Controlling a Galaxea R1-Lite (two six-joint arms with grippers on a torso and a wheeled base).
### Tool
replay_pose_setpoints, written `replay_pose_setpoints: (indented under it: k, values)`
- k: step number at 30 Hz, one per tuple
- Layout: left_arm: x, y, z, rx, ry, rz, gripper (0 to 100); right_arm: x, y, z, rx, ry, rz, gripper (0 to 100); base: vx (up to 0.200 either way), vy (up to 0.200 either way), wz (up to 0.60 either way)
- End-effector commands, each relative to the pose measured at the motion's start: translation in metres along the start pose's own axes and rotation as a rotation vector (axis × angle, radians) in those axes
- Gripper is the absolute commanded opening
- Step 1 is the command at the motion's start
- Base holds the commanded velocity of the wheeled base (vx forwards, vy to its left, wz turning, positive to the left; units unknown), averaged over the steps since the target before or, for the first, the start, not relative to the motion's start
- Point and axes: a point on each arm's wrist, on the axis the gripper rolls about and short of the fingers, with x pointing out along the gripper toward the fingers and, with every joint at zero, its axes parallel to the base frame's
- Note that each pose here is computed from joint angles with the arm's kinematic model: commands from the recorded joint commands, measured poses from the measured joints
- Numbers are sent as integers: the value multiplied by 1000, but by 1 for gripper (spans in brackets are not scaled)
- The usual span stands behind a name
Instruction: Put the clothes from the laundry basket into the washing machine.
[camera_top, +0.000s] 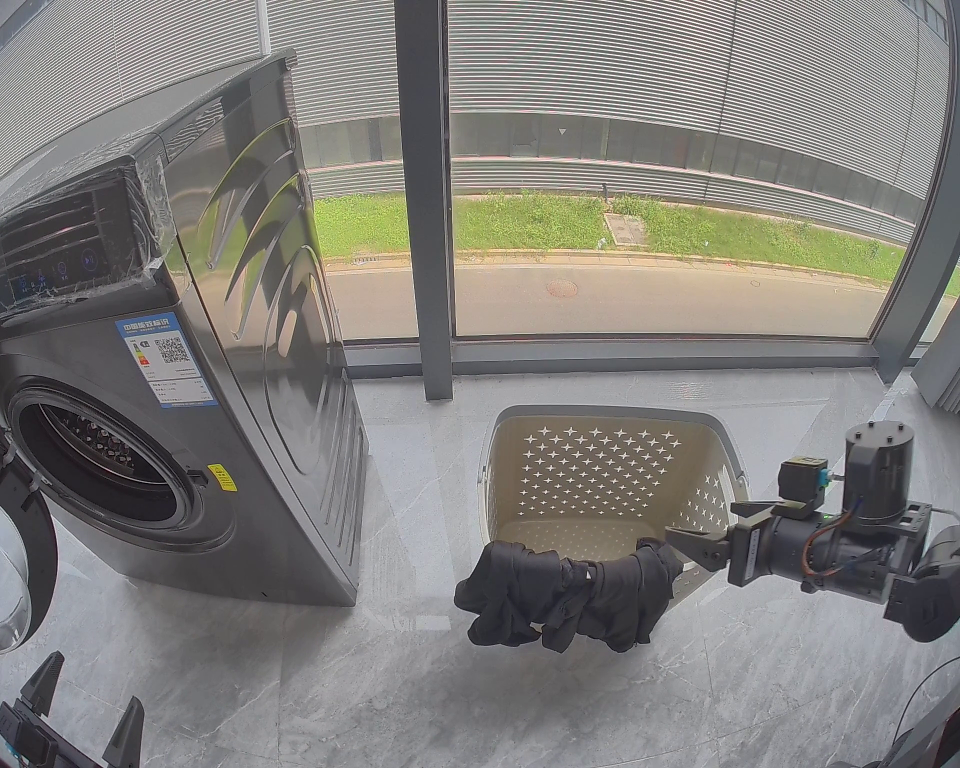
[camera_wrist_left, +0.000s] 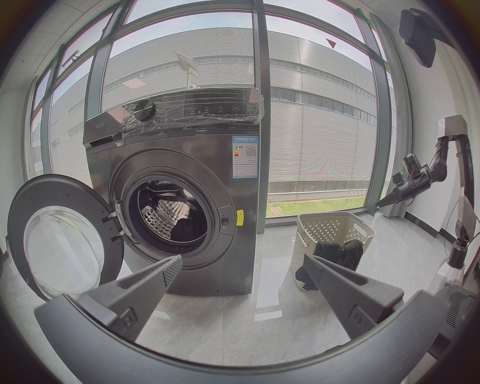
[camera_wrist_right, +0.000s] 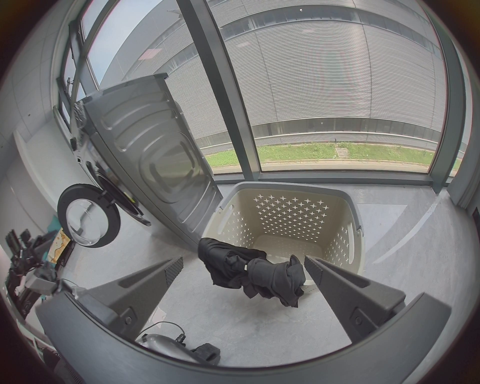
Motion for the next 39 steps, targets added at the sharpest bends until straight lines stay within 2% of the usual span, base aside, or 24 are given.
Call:
replay_pose_setpoints:
  k: [1, 10, 19, 23, 30, 32, 39]
  values:
    - [0, 0, -5, 0, 1, -1, 100, 51, -14, -33, 13, 106, -62, 100, 0, 0, 0]
    - [0, 0, -5, -1, 1, 0, 100, 90, -30, -53, 31, 116, -93, 100, 0, 0, 0]
    - [0, 0, -5, -3, 1, 0, 100, 110, -38, -56, 39, 107, -108, 100, 0, 0, 0]
    - [0, 0, -5, -3, 1, 0, 100, 124, -48, -61, 51, 118, -130, 100, 0, 0, 0]
    - [0, 0, -5, -3, 1, 0, 100, 136, -53, -80, 64, 171, -139, 100, 0, 0, 0]
    - [0, 0, -5, -1, 1, 0, 100, 140, -56, -82, 77, 164, -143, 100, 0, 0, 0]
    - [0, 0, -5, -1, 1, 2, 100, 151, -58, -97, 76, 141, -140, 100, 0, 0, 0]
